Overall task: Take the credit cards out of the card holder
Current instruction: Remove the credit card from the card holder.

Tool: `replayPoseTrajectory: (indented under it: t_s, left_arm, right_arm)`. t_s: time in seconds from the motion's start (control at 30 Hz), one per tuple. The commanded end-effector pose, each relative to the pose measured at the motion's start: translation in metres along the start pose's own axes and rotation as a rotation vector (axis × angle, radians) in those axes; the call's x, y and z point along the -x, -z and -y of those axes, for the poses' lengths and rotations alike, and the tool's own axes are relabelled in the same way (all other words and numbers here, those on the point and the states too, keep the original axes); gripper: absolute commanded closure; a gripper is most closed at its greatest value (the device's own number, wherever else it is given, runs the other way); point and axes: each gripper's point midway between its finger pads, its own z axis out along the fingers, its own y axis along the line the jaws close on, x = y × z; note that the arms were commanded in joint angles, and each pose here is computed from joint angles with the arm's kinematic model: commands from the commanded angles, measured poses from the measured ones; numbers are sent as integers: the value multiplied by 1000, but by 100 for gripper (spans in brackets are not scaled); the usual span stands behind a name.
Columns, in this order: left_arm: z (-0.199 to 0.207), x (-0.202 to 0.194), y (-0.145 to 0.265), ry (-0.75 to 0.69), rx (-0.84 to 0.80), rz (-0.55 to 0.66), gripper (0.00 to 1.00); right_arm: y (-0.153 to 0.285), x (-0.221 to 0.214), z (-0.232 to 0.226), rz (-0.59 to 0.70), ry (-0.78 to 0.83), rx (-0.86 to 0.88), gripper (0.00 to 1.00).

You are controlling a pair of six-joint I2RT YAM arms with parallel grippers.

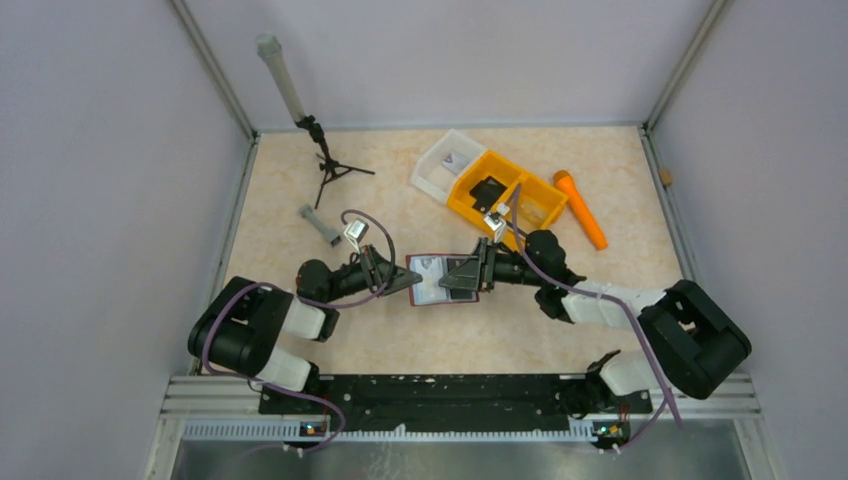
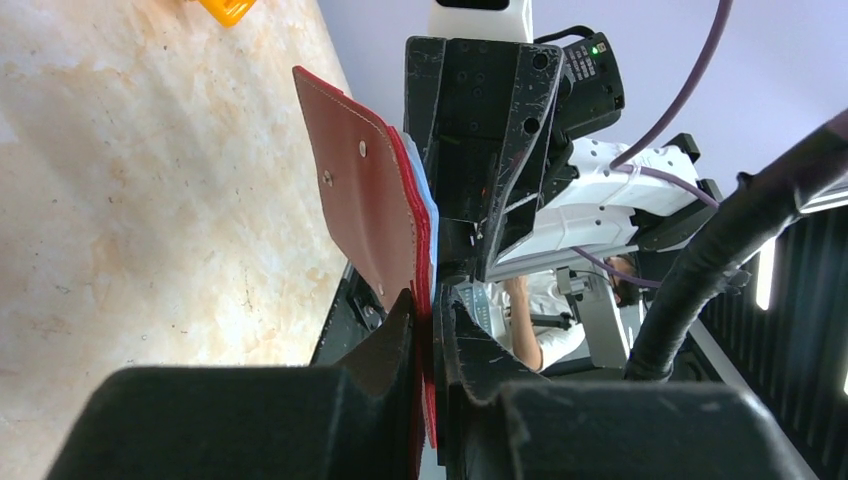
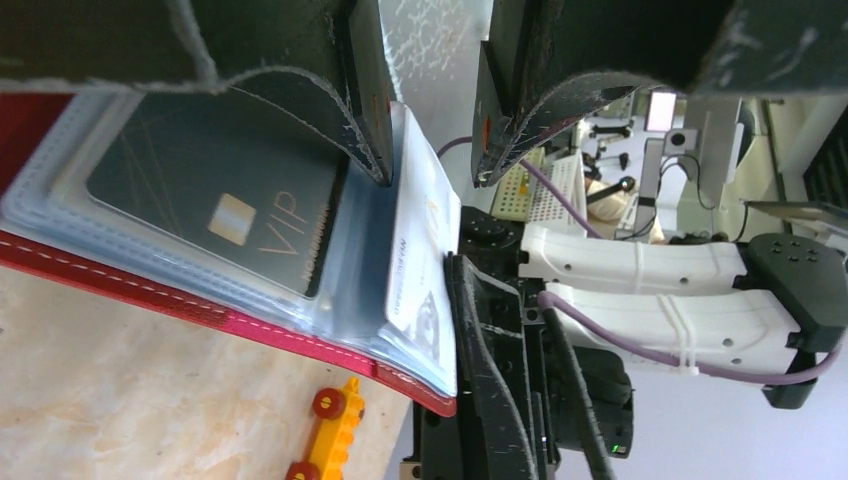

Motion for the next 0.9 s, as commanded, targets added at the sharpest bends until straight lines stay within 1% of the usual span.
replayPoseTrajectory:
  t_s: [0.0, 0.2, 0.37, 0.43, 0.5, 0.57, 0.6, 0.87]
  left_arm:
    - [33, 6, -3, -134, -117, 9, 100]
    - [40, 4, -5, -136, -134, 1, 100]
    - [37, 1, -6, -139, -126, -7, 100]
    - [34, 1, -5, -146, -116, -10, 100]
    - [29, 1, -6, -143, -99, -10, 100]
    - [26, 1, -6, -140, -91, -11, 100]
    - [25, 1, -6, -140, -91, -11, 100]
    - [27, 1, -6, -135, -105, -14, 100]
  right_arm:
    - [-7, 12, -40, 12, 71, 138, 64]
    - [-9, 14, -53, 10, 51, 218, 65]
    - [-11, 14, -57, -3, 44, 241, 66]
    - [-10, 15, -60, 3, 45, 243, 70]
    - [-7, 15, -62, 5, 46, 244, 76]
    - [-4, 17, -63, 15, 51, 246, 86]
    - [-2, 18, -62, 19, 49, 244, 88]
    - [11, 21, -54, 37, 42, 221, 89]
